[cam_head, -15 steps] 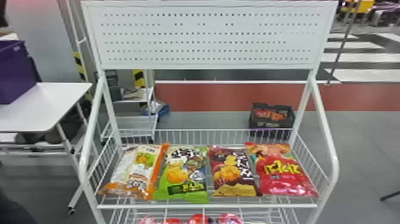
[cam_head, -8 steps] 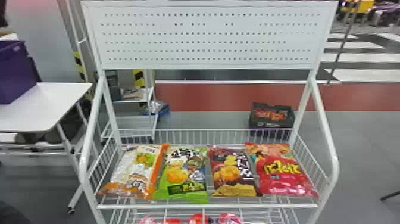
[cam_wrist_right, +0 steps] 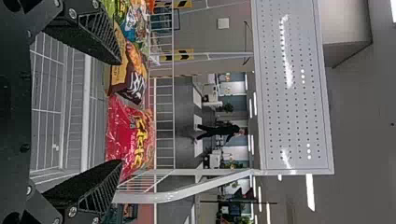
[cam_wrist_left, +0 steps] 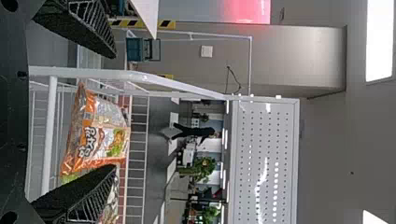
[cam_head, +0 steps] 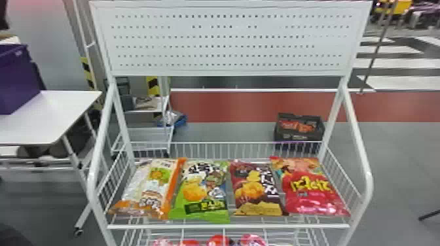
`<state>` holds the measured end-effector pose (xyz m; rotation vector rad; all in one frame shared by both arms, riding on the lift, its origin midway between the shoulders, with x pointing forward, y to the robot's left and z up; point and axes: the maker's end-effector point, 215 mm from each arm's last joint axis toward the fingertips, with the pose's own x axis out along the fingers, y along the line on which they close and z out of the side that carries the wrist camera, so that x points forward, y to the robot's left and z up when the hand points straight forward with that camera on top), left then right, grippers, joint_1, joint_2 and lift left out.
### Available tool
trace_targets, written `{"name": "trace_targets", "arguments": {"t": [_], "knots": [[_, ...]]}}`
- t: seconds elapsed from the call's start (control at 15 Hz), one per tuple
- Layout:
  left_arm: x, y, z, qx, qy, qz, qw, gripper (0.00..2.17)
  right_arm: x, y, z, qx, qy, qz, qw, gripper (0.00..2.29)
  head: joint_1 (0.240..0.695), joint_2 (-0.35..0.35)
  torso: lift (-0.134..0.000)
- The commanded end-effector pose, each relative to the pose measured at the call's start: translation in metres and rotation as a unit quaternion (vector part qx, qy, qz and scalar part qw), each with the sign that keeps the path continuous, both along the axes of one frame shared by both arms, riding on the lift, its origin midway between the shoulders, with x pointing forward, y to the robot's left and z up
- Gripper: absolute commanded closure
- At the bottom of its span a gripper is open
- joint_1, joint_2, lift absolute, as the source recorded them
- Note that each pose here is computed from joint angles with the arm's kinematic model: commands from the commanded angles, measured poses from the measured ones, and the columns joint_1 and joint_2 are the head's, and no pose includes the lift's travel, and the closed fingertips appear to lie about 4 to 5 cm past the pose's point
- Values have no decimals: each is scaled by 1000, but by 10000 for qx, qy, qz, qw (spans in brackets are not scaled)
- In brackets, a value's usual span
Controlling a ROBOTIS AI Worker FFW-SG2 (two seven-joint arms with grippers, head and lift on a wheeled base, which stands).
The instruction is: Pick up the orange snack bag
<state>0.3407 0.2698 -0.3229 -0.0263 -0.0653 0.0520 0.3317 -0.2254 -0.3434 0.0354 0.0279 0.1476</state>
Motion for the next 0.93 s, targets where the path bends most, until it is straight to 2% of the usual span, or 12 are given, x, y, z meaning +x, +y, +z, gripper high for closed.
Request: {"name": "trace_targets", "arguments": {"t": [0.0,0.07,0.33,0.53,0.87], "knots": [[27,-13,-12,32,40,-88,9999,39,-1,4,1,23,-19,12,10000,144,499,0,0],[44,-19,-28,130,256,-105,9995,39,-1,6,1,24,-17,28,10000,144,499,0,0],[80,-45,-47,240,568,-294,9977,39,-1,6,1,18,-22,18,10000,144,499,0,0],[107,-65,-49,275,537,-409,9973,39,-1,9,1,25,-33,31,10000,144,499,0,0],[157,-64,-74,392,945,-261,9944,46,-1,8,-3,17,5,31,10000,144,499,0,0]]}}
